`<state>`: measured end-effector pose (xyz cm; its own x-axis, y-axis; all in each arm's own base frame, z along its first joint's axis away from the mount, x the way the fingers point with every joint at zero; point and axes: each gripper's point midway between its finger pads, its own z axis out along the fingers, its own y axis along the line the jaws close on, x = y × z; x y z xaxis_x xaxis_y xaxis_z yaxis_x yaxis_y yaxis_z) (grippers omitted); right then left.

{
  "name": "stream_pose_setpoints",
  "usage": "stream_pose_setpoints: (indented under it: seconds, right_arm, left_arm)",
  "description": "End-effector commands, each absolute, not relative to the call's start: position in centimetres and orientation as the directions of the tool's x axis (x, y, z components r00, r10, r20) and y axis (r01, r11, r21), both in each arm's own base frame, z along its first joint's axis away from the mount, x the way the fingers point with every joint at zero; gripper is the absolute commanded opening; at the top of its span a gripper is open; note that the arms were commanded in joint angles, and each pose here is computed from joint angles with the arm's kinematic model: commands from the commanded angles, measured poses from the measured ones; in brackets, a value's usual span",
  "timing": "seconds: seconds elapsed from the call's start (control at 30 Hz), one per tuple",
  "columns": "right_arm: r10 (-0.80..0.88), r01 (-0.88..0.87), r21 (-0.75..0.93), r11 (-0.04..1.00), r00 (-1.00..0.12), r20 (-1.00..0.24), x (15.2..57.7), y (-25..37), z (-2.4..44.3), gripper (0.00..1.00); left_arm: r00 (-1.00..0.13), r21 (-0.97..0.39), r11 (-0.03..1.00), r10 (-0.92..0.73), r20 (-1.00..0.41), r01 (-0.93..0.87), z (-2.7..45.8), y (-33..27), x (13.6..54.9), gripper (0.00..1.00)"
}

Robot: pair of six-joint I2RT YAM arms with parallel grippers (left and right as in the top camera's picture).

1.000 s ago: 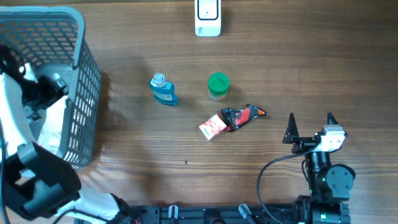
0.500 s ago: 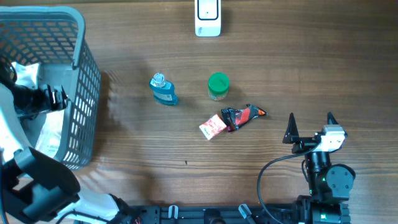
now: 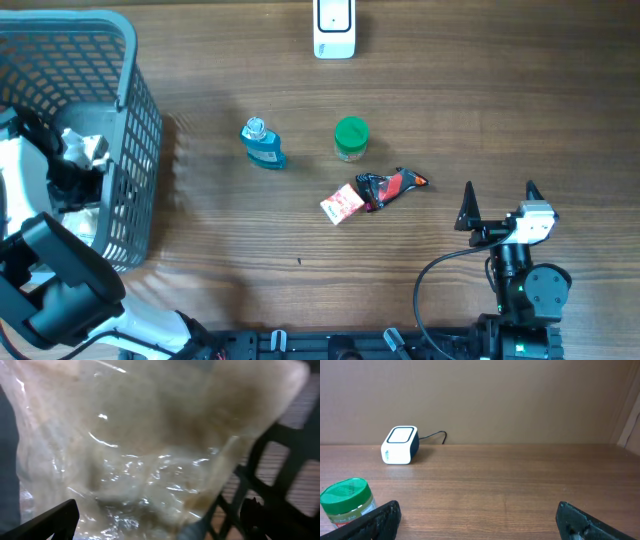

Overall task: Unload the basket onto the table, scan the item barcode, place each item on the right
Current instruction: 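Grasp the clear plastic bag inside the basket with the left gripper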

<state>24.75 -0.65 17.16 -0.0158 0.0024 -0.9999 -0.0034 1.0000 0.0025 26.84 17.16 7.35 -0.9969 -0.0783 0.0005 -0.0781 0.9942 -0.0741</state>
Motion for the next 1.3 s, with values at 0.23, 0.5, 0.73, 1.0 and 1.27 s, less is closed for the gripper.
stream_pose_setpoints:
  seconds: [0.23, 0.5, 0.73, 1.0, 1.27]
  right_arm:
    - [-0.006, -0.018, -0.006, 1.0, -0.012, -1.0, 24.8, -0.4, 17.2, 1.0]
    - [-0.006, -0.018, -0.006, 1.0, -0.012, -1.0, 24.8, -0.4, 17.2, 1.0]
    - [-0.007, -0.018, -0.006, 1.0, -0.012, -1.0, 24.8, -0.4, 17.2, 1.0]
    - [-0.006, -0.018, -0.006, 1.0, -0.012, -1.0, 24.8, -0.4, 17.2, 1.0]
    - [-0.006, -0.018, -0.006, 1.0, -0.011, -1.0, 24.8, -0.4, 17.2, 1.0]
  left_arm:
    - [-0.999, 0.108, 0.993, -0.049, 0.021, -0.046, 4.5, 20.3, 26.4, 1.0]
    - [-1.0, 0.125, 0.992, -0.031, -0.004, -0.031, 4.4, 20.2, 27.3, 1.0]
    - [-0.99, 0.357, 0.934, -0.077, 0.115, -0.031, 5.5, 21.3, 26.4, 1.0]
    - [-0.989, 0.453, 0.886, -0.139, 0.058, -0.098, 5.8, 22.4, 27.5, 1.0]
    - [-0.953, 0.607, 0.762, -0.302, 0.024, -0.226, 3.4, 23.9, 24.3, 1.0]
